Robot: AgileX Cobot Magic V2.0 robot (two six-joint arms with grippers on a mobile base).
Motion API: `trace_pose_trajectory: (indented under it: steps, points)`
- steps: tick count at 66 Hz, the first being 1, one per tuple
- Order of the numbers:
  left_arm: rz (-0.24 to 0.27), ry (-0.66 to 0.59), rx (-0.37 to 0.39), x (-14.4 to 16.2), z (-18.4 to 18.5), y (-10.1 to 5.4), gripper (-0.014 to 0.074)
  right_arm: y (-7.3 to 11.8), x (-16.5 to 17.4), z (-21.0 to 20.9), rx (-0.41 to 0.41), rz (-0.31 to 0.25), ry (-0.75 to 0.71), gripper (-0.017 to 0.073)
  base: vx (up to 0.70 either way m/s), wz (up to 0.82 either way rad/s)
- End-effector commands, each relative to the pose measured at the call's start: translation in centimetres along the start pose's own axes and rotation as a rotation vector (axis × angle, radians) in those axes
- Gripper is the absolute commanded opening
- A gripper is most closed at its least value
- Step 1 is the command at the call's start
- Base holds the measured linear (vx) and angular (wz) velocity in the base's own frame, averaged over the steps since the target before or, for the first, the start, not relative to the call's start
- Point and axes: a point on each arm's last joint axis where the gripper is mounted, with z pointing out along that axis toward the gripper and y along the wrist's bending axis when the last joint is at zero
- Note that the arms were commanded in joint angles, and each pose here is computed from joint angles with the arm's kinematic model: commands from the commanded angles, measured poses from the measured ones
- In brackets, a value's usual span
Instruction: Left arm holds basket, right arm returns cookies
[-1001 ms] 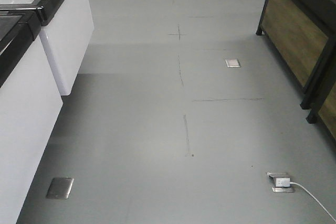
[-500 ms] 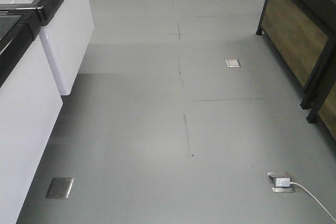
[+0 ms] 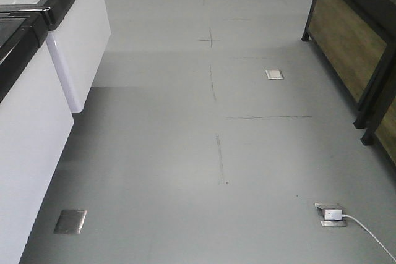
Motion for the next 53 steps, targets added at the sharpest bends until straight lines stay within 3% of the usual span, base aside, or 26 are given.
trace_pose_trajectory:
  steps: [1, 18, 26, 35, 46, 53]
  points:
    - [-0.002, -0.019, 0.134, 0.4, 0.0, -3.1, 0.0540, 0.0, -0.6, -0.1, 0.000, -0.011, -0.078, -0.0008, 0.00, 0.00]
    - [-0.024, -0.039, 0.115, -0.1, 0.2, -2.3, 0.0531, 0.0, -0.6, -0.1, 0.000, -0.011, -0.078, -0.0008, 0.00, 0.00]
    - [-0.024, -0.032, 0.118, 0.0, 0.2, -2.3, 0.0474, 0.0, -0.6, -0.1, 0.000, -0.011, -0.078, -0.0008, 0.00, 0.00]
    - [-0.034, -0.043, 0.118, -0.4, -0.2, -2.3, 0.0315, 0.0, -0.6, -0.1, 0.000, -0.011, -0.078, -0.0008, 0.00, 0.00]
    - [-0.029, -0.032, 0.129, -0.6, -0.8, -2.3, 0.0004, 0.0, -0.6, -0.1, 0.000, -0.011, -0.078, -0.0008, 0.00, 0.00]
    - [-0.009, -0.006, 0.145, -0.4, -0.7, -2.7, -0.0008, 0.0, -0.6, -0.1, 0.000, -0.011, -0.078, -0.0008, 0.00, 0.00]
